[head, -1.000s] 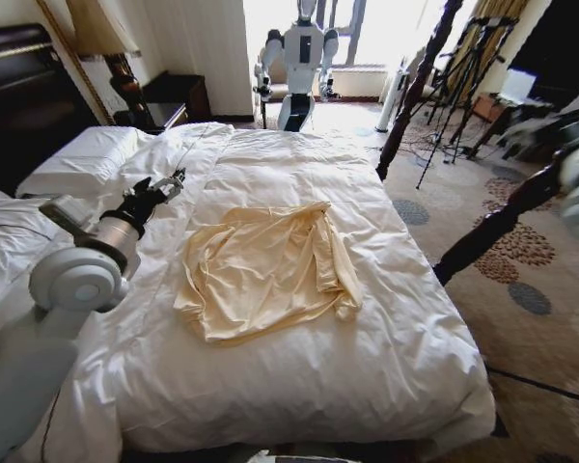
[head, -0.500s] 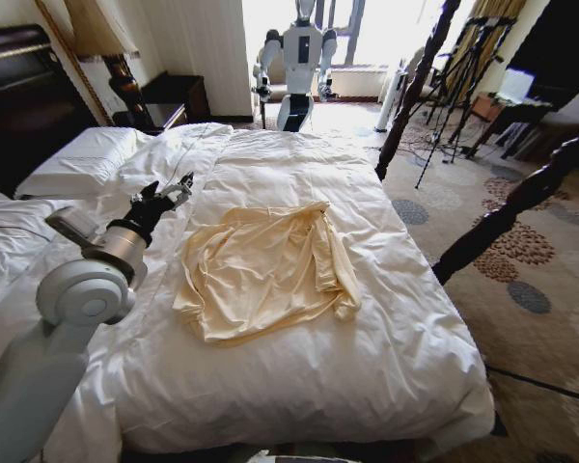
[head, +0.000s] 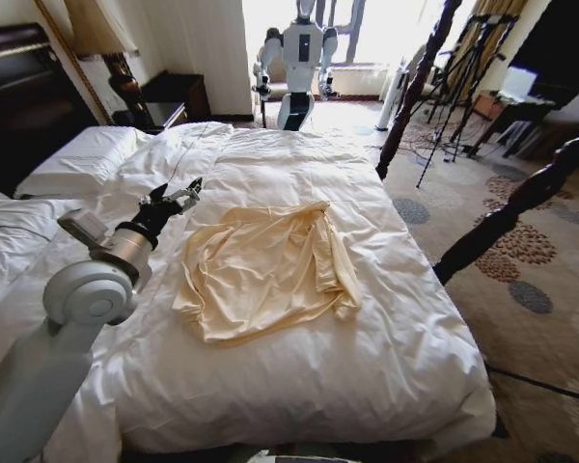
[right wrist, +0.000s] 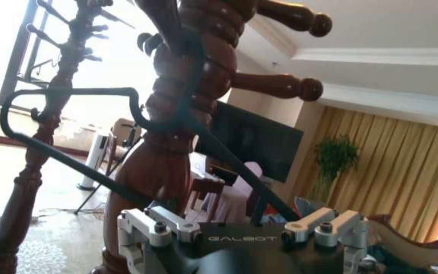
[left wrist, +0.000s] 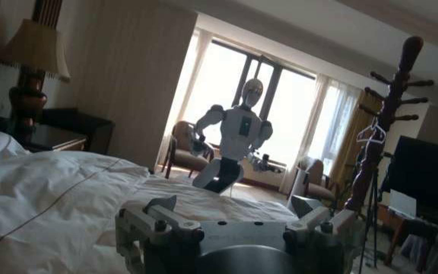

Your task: Pick up the clothes from the bed and hang them on the clothes hanger.

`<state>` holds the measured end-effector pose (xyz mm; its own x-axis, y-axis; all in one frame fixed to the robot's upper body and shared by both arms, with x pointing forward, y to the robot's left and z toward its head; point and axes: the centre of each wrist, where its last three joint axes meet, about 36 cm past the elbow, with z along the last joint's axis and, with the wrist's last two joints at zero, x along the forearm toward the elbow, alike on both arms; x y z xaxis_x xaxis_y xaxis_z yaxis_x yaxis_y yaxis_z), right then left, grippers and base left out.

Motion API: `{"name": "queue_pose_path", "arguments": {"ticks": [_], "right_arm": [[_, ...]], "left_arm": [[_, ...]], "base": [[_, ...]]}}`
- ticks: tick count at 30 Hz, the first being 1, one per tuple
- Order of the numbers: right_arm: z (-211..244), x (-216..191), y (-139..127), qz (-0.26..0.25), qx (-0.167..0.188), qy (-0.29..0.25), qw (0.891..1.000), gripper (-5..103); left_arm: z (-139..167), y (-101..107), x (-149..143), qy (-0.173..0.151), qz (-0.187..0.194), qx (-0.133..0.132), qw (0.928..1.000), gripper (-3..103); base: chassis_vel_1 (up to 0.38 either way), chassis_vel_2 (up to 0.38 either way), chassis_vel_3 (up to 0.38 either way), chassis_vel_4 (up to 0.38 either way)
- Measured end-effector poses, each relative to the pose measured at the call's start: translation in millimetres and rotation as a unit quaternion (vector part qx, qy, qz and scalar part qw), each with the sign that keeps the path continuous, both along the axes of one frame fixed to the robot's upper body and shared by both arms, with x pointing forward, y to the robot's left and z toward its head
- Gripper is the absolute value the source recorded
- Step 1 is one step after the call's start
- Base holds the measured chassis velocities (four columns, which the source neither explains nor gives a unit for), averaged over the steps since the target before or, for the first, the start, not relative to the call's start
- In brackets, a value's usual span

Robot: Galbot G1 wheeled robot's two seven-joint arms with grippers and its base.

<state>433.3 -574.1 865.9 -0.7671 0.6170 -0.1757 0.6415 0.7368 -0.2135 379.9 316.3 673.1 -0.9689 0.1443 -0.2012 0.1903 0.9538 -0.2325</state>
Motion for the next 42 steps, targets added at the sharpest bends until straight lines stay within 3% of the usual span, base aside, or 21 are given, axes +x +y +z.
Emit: {"name": "queue_pose_path", "arguments": {"ticks": [5,8,10,12,15,21,23,25,27,29,32,42], "right_arm": [[-4,5,2,0.006,0.000,-0.001,1.000,89],[-6,7,8,0.013,-0.004,-0.001,1.000,73],[-5,7,10,0.015,-0.005,-0.001,1.000,73],[-5,7,19,0.026,-0.005,-0.002,1.000,61],[-4,7,21,0.031,0.000,-0.002,1.000,56],[-6,8,21,0.035,0.010,0.000,0.999,29],[-6,8,23,0.038,0.013,0.000,0.999,29],[-6,7,32,0.048,0.020,-0.002,0.999,13],[-6,7,35,0.052,0.022,-0.002,0.998,13],[-5,5,46,0.064,0.027,-0.002,0.998,3],[-4,3,52,0.071,0.029,-0.002,0.997,-2],[-3,0,65,0.079,0.029,-0.005,0.996,-2]], "left_arm": [[-4,2,2,0.003,0.002,0.003,1.0000,100],[-7,3,3,0.004,0.001,0.005,1.0000,100],[-7,3,3,0.005,0.000,0.005,1.0000,100],[-6,1,4,0.005,-0.004,0.005,1.0000,100],[-6,1,5,0.005,-0.006,0.005,1.0000,100],[-6,3,8,0.005,-0.007,0.004,1.0000,100],[-6,3,8,0.004,-0.008,0.004,1.0000,100],[-6,3,8,0.003,-0.009,0.003,1.0000,100],[-6,3,8,0.002,-0.010,0.003,0.9999,100],[-6,1,7,0.001,-0.012,0.001,0.9999,100],[-7,1,6,0.000,-0.013,0.001,0.9999,100],[-2,1,2,-0.008,-0.014,0.007,0.9998,100]], "base": [[0.000,0.000,0.000,0.000],[0.000,0.000,0.000,0.000],[0.000,0.000,0.000,0.000],[0.000,0.000,0.000,0.000],[0.000,0.000,0.000,0.000],[0.000,0.000,0.000,0.000],[0.000,0.000,0.000,0.000],[0.000,0.000,0.000,0.000],[0.000,0.000,0.000,0.000],[0.000,0.000,0.000,0.000],[0.000,0.000,0.000,0.000],[0.000,0.000,0.000,0.000]]}}
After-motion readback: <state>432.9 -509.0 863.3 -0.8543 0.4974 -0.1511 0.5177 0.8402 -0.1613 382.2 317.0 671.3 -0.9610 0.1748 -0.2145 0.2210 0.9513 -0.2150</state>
